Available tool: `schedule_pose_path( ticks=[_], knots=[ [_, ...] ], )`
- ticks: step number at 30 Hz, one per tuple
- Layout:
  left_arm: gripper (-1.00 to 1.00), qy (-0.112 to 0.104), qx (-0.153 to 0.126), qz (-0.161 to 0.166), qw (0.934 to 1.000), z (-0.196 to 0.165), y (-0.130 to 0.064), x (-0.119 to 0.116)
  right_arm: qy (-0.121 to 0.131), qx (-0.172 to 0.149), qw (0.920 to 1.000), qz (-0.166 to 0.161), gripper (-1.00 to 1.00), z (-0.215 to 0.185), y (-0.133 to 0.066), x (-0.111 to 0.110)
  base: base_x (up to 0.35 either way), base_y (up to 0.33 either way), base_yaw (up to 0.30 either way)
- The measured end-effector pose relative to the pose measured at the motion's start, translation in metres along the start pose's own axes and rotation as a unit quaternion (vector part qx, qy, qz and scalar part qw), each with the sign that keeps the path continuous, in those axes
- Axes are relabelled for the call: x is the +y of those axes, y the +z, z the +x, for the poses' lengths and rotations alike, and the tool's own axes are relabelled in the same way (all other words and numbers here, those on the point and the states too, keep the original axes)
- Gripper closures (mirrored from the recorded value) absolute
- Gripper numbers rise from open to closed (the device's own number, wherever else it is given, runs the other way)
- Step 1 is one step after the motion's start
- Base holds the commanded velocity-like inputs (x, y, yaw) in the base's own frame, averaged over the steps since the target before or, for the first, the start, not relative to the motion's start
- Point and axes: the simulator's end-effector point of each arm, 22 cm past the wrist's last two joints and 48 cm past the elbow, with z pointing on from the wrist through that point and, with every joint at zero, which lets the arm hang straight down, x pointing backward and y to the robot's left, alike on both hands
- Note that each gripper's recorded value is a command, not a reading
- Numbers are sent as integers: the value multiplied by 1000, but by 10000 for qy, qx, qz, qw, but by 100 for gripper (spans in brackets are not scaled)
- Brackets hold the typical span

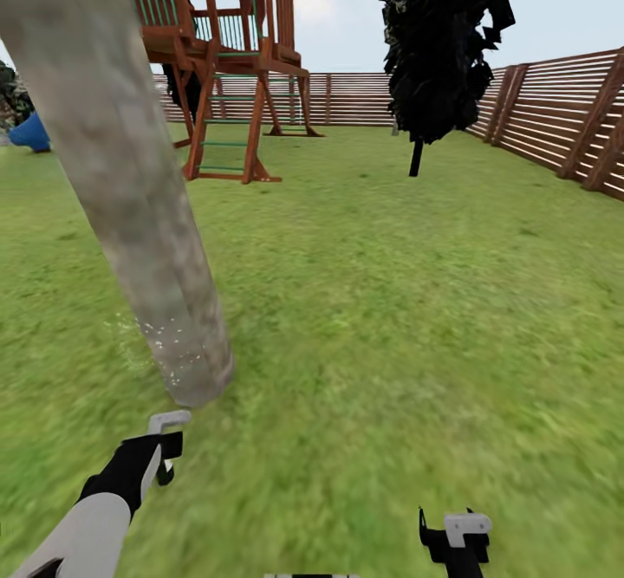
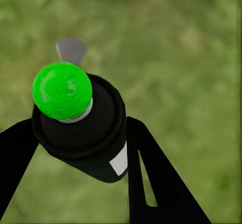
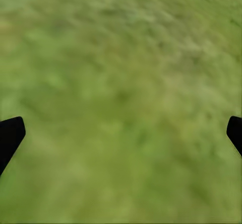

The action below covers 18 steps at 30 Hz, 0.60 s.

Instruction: In the garden, pick up the pesticide atomizer on the floor and spray pesticide onto both trees until each tree trunk is fully covered.

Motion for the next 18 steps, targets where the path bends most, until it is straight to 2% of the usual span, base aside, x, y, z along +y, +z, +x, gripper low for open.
schedule_pose_path(
  ticks=[3,8,14,18],
  knots=[
    [100,2,-19,-18,10000,-2,0,2,-1,0,10000,1,-100,0,0,0,190,-204,231],
    [100,0,-22,-35,10000,-2,0,2,-3,0,10000,2,-100,0,0,0,163,-227,18],
    [100,0,-20,-14,10000,-2,0,1,-3,0,10000,2,-100,0,0,0,14,-270,1],
    [100,0,-20,7,10000,-2,0,0,-2,0,10000,2,-100,0,0,0,0,-273,199]
  ],
)
